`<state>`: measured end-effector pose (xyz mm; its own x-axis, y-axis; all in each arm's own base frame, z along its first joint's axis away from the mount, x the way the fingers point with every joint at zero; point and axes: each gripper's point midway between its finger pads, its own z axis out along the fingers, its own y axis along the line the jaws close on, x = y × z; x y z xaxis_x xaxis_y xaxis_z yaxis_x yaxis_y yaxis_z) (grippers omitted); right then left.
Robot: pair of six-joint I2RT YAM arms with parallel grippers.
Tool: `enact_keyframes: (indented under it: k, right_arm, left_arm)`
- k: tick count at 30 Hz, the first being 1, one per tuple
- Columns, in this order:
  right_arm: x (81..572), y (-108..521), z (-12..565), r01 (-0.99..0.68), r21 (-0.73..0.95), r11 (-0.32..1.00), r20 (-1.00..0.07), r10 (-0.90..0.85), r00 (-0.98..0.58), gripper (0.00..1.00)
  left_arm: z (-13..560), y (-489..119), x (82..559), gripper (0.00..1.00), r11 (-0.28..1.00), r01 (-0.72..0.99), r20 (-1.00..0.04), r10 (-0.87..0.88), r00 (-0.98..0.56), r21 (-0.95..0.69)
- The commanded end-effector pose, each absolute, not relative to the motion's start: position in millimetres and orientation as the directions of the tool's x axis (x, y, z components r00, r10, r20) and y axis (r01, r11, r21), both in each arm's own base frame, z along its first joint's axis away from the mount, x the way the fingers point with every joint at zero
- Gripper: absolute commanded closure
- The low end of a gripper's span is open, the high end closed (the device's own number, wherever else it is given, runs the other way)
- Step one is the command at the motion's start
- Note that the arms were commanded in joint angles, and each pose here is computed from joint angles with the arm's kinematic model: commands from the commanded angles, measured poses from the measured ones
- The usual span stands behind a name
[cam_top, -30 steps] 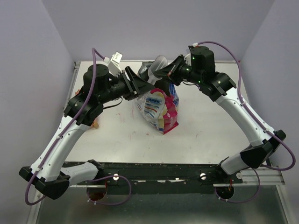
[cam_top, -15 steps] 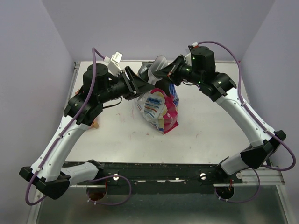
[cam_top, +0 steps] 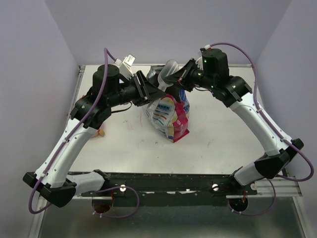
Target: Serve the pet food
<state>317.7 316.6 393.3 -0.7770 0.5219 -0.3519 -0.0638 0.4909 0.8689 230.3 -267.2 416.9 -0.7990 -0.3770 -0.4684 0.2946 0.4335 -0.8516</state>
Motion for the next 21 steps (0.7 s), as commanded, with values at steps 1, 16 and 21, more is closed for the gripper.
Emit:
enact_keyframes:
  k: [1, 16, 21]
  right_arm:
    - [319.4, 314.5, 402.2, -0.07, 0.862, 0.501, -0.371, 0.532, -0.761, 1.0]
    - [323.7, 314.2, 397.9, -0.044, 0.851, 0.523, -0.37, 0.538, -0.757, 1.0]
    - [320.8, 312.4, 402.1, -0.089, 0.842, 0.532, -0.408, 0.518, -0.752, 0.9]
  left_arm:
    - [419.9, -267.8, 231.4, 0.54, 0.458, 0.312, -0.495, -0.362, -0.79, -0.832]
    - [425.2, -273.8, 230.0, 0.72, 0.452, 0.343, -0.512, -0.332, -0.792, -0.824]
    - [423.9, -269.9, 233.1, 0.95, 0.483, 0.342, -0.53, -0.332, -0.78, -0.806]
